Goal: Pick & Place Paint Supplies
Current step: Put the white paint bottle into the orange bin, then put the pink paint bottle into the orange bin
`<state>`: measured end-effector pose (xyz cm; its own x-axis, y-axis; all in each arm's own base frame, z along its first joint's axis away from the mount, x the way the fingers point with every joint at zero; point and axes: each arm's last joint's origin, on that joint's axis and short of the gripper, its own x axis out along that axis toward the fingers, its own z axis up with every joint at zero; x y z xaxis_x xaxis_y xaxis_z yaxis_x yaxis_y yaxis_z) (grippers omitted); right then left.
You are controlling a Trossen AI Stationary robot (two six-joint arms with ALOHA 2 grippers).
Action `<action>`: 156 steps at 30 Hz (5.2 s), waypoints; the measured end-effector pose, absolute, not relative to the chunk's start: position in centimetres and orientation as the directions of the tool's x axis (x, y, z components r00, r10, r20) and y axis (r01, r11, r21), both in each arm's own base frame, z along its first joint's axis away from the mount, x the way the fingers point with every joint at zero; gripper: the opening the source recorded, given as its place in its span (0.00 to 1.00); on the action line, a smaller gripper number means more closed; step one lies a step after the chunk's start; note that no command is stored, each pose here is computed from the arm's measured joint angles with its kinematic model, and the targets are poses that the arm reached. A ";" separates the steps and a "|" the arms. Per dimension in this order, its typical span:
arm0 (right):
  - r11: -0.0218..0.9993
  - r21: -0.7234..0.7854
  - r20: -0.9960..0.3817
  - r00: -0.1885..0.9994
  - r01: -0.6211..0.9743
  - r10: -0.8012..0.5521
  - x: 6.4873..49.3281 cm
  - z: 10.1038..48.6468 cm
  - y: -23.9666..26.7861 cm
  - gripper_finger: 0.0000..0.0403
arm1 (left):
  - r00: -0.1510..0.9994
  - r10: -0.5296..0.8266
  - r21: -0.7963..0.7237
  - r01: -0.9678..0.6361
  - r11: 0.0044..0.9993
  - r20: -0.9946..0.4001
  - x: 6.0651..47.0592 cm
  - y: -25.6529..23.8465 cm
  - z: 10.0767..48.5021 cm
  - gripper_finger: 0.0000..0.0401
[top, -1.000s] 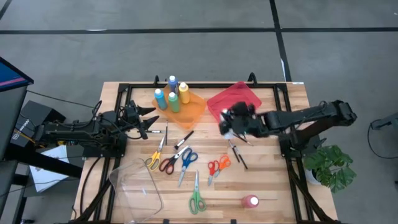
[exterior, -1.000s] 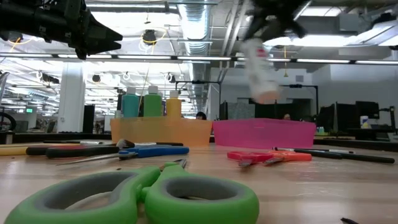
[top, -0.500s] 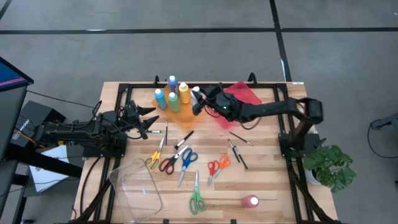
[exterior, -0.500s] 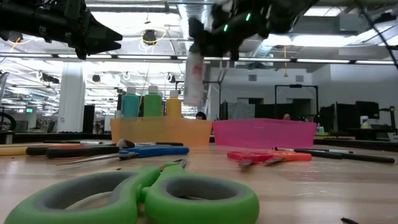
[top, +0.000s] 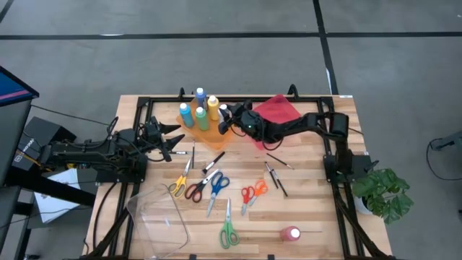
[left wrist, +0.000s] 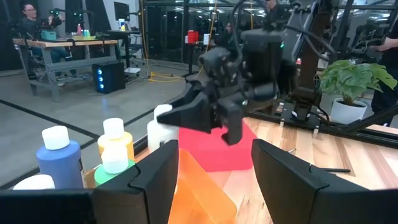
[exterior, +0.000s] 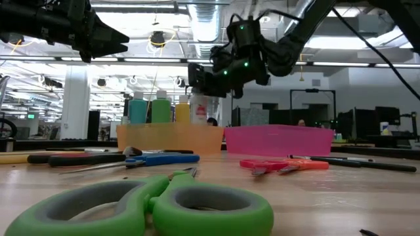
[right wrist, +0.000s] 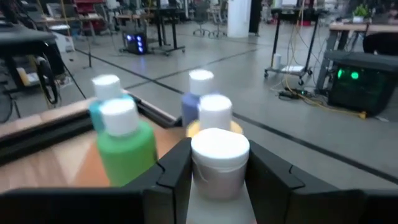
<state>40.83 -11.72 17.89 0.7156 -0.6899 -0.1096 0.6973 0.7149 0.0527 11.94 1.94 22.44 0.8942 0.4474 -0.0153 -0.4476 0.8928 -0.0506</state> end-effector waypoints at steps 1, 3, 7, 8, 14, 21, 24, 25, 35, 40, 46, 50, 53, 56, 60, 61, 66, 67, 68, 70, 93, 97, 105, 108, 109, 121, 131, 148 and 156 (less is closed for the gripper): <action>0.712 0.053 -0.115 0.712 0.700 -0.692 40.8 17.7 -11.9 0.29 | 0.894 0.447 -0.051 -0.448 0.893 -0.015 11.9 1.9 22.4 0.50; 0.707 0.057 -0.115 0.708 0.705 -0.696 40.8 17.5 -12.1 0.29 | 0.894 0.447 -0.051 -0.448 0.893 -0.015 11.9 1.9 22.4 0.50; 0.709 0.068 -0.127 0.711 0.701 -0.691 40.7 17.4 -12.5 0.29 | 0.894 0.447 -0.051 -0.448 0.893 -0.015 11.9 1.9 22.4 0.50; 0.715 0.070 -0.130 0.717 0.696 -0.685 40.7 17.3 -12.5 0.29 | 0.894 0.447 -0.051 -0.448 0.893 -0.015 11.9 1.9 22.4 0.50; 0.707 0.077 -0.148 0.709 0.703 -0.689 40.6 17.1 -12.9 0.35 | 0.894 0.447 -0.051 -0.448 0.893 -0.015 11.9 1.9 22.4 0.50; 0.705 0.073 -0.182 0.704 0.706 -0.686 40.5 16.8 -13.0 0.48 | 0.894 0.447 -0.051 -0.448 0.893 -0.015 11.9 1.9 22.4 0.50; 0.714 0.030 -0.177 0.707 0.699 -0.685 40.4 17.1 -12.9 0.53 | 0.894 0.447 -0.051 -0.448 0.893 -0.015 11.9 1.9 22.4 0.50; 0.719 0.014 -0.172 0.710 0.695 -0.683 40.4 17.4 -12.9 0.55 | 0.894 0.447 -0.051 -0.448 0.893 -0.015 11.9 1.9 22.4 0.50; 0.763 -0.020 -0.093 0.759 0.646 -0.644 38.1 26.4 -10.7 0.71 | 0.894 0.447 -0.046 -0.448 0.893 -0.027 11.9 1.9 22.3 0.50; 0.888 -0.017 -0.131 0.879 0.460 -0.459 34.7 31.8 -7.0 0.71 | 0.894 0.447 -0.044 -0.448 0.893 -0.031 11.9 1.9 22.3 0.50; 0.958 -0.026 -0.239 0.928 0.287 -0.285 29.9 35.3 -1.5 0.71 | 0.894 0.447 -0.044 -0.448 0.893 -0.031 11.9 1.9 22.3 0.50; 0.979 -0.021 -0.334 0.921 0.203 -0.198 27.4 35.5 2.1 0.71 | 0.894 0.447 -0.044 -0.448 0.893 -0.030 11.9 1.9 22.3 0.50; 0.996 0.004 -0.374 0.923 0.094 -0.086 25.8 35.0 5.2 0.70 | 0.894 0.447 -0.045 -0.448 0.893 -0.030 11.9 1.9 22.3 0.50; 0.996 0.089 -0.382 0.924 0.030 0.006 24.3 34.2 8.1 0.70 | 0.894 0.447 -0.045 -0.448 0.893 -0.030 11.9 1.9 22.3 0.50; 0.988 0.140 -0.404 0.915 0.065 -0.003 22.6 32.1 11.7 0.70 | 0.894 0.447 -0.045 -0.448 0.893 -0.029 11.9 1.9 22.3 0.50; 0.987 0.142 -0.411 0.911 0.079 -0.014 22.1 31.5 12.6 0.70 | 0.894 0.447 -0.045 -0.448 0.893 -0.029 11.9 1.9 22.3 0.50; 0.973 0.188 -0.393 0.918 0.134 -0.050 19.7 29.2 16.3 0.70 | 0.894 0.447 -0.045 -0.448 0.893 -0.029 11.9 1.9 22.3 0.50; 0.973 0.190 -0.382 0.923 0.134 -0.053 19.2 28.8 17.0 0.70 | 0.894 0.447 -0.045 -0.448 0.893 -0.029 11.9 1.9 22.3 0.50; 0.973 0.188 -0.370 0.928 0.130 -0.053 18.7 28.4 17.8 0.70 | 0.894 0.447 -0.045 -0.448 0.893 -0.029 11.9 1.9 22.3 0.50; 0.977 0.174 -0.350 0.935 0.127 -0.059 17.7 28.0 19.1 0.70 | 0.894 0.447 -0.045 -0.448 0.893 -0.028 11.9 1.9 22.3 0.50; 0.965 0.233 -0.354 0.935 0.122 -0.033 13.1 22.9 25.4 0.70 | 0.894 0.447 -0.057 -0.448 0.892 -0.028 11.9 1.9 22.3 0.50; 0.959 0.247 -0.362 0.931 0.137 -0.040 13.1 22.3 25.6 0.70 | 0.894 0.447 -0.057 -0.448 0.892 -0.028 11.9 1.9 22.3 0.50; 0.956 0.263 -0.360 0.932 0.134 -0.032 13.1 22.0 26.1 0.70 | 0.894 0.447 -0.057 -0.448 0.892 -0.028 11.9 1.9 22.3 0.50; 0.953 0.279 -0.353 0.936 0.118 -0.012 12.8 22.1 26.4 0.70 | 0.894 0.447 -0.057 -0.448 0.892 -0.028 11.9 1.9 22.3 0.50; 0.952 0.284 -0.349 0.937 0.113 -0.007 12.6 22.1 26.5 0.70 | 0.894 0.447 -0.059 -0.448 0.892 -0.028 11.9 1.9 22.3 0.50; 0.968 0.231 -0.363 0.932 0.102 -0.012 12.5 20.3 27.5 0.70 | 0.894 0.447 -0.083 -0.448 0.890 -0.029 11.9 1.9 22.3 0.50; 0.971 0.189 -0.372 0.926 0.145 -0.066 12.8 17.5 28.2 0.70 | 0.894 0.447 -0.083 -0.448 0.890 -0.028 11.9 1.9 22.3 0.50; 0.976 0.153 -0.332 0.938 0.154 -0.096 12.9 17.7 28.2 0.32 | 0.894 0.448 -0.101 -0.448 0.888 -0.028 11.9 1.9 22.3 0.50; 0.977 0.126 -0.332 0.935 0.172 -0.122 13.7 17.7 27.8 0.27 | 0.894 0.447 -0.101 -0.448 0.888 -0.029 11.9 1.9 22.3 0.50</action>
